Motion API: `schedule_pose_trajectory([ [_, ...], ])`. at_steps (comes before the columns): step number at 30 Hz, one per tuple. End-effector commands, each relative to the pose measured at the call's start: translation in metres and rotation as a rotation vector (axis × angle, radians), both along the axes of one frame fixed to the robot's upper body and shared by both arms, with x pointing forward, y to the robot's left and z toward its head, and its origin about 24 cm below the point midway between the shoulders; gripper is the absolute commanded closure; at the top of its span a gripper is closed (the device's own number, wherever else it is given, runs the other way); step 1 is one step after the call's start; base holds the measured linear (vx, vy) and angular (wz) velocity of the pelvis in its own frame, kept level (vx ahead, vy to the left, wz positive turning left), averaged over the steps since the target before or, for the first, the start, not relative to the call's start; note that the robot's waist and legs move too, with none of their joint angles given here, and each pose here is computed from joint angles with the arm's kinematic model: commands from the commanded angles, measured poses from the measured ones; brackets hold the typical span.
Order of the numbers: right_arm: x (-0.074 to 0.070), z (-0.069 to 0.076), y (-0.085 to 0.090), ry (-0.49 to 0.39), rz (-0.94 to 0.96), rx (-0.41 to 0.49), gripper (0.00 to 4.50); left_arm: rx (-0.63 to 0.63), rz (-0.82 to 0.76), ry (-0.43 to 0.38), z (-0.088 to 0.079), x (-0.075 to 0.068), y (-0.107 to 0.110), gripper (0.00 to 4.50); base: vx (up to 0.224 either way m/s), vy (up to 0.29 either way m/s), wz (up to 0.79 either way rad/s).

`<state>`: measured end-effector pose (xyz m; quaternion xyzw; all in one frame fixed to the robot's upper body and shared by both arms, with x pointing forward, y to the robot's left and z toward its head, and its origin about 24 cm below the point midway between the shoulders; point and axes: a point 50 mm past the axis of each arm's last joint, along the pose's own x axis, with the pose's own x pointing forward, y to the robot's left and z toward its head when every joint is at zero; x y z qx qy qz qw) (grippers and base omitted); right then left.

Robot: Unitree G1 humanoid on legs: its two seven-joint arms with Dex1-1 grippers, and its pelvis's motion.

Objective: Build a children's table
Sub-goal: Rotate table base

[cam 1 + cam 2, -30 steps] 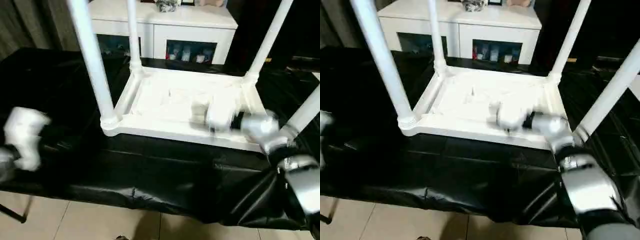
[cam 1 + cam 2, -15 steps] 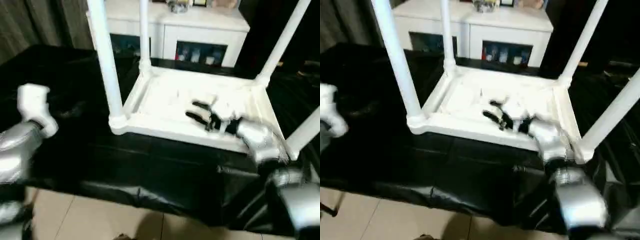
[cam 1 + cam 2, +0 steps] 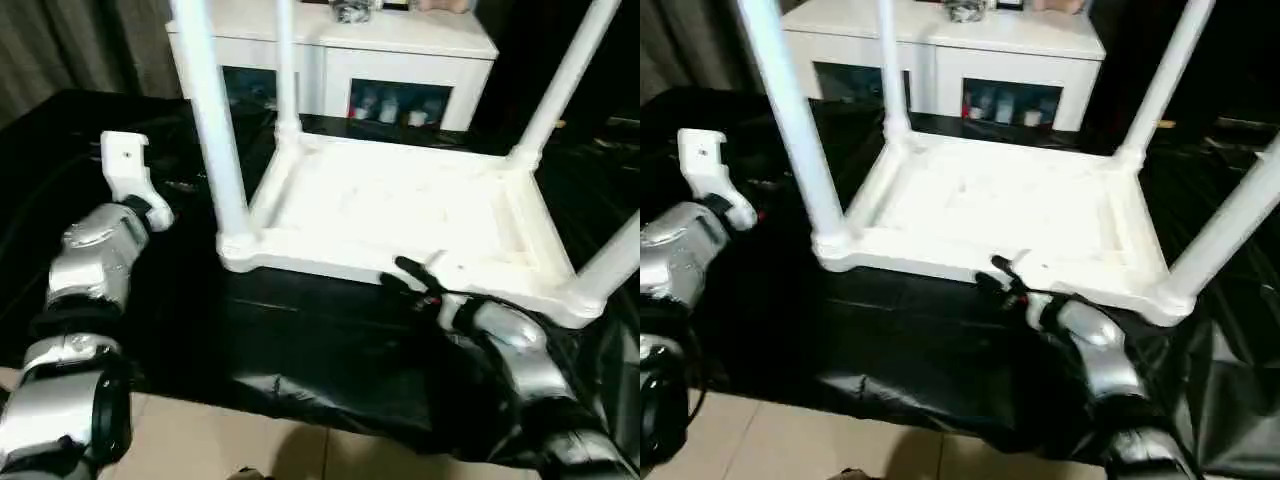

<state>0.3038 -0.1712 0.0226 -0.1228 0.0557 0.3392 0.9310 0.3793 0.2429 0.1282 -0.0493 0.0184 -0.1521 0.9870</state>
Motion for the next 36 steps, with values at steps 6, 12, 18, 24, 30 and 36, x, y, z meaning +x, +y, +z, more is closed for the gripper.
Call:
schedule_pose_trajectory([
  [6, -0.004, -0.027, -0.028, 0.164, -0.258, -0.16, 2.88, -0.146, -0.364, -0.077, 0.011, -0.001, -0.041, 0.03, 0.0, 0.0, 0.0],
  [12, 0.003, -0.024, -0.054, 0.196, -0.474, -0.186, 2.88, -0.194, -0.693, -0.058, 0.018, -0.017, -0.068, 0.03, 0.0, 0.0, 0.0],
  [18, 0.003, -0.023, -0.064, 0.202, -0.571, -0.18, 2.88, -0.158, -0.869, -0.033, 0.02, -0.028, -0.089, 0.03, 0.0, 0.0, 0.0],
  [24, 0.004, -0.021, -0.057, 0.183, -0.553, -0.132, 2.88, -0.178, -1.049, -0.053, 0.031, -0.046, -0.116, 0.03, 0.0, 0.0, 0.0],
  [30, 0.005, -0.019, -0.056, 0.172, -0.566, -0.103, 2.88, -0.191, -1.16, -0.076, 0.039, -0.062, -0.146, 0.03, 0.0, 0.0, 0.0],
  [36, 0.006, -0.016, -0.064, 0.171, -0.589, -0.12, 2.88, -0.132, -1.046, -0.048, 0.031, -0.055, -0.157, 0.03, 0.0, 0.0, 0.0],
])
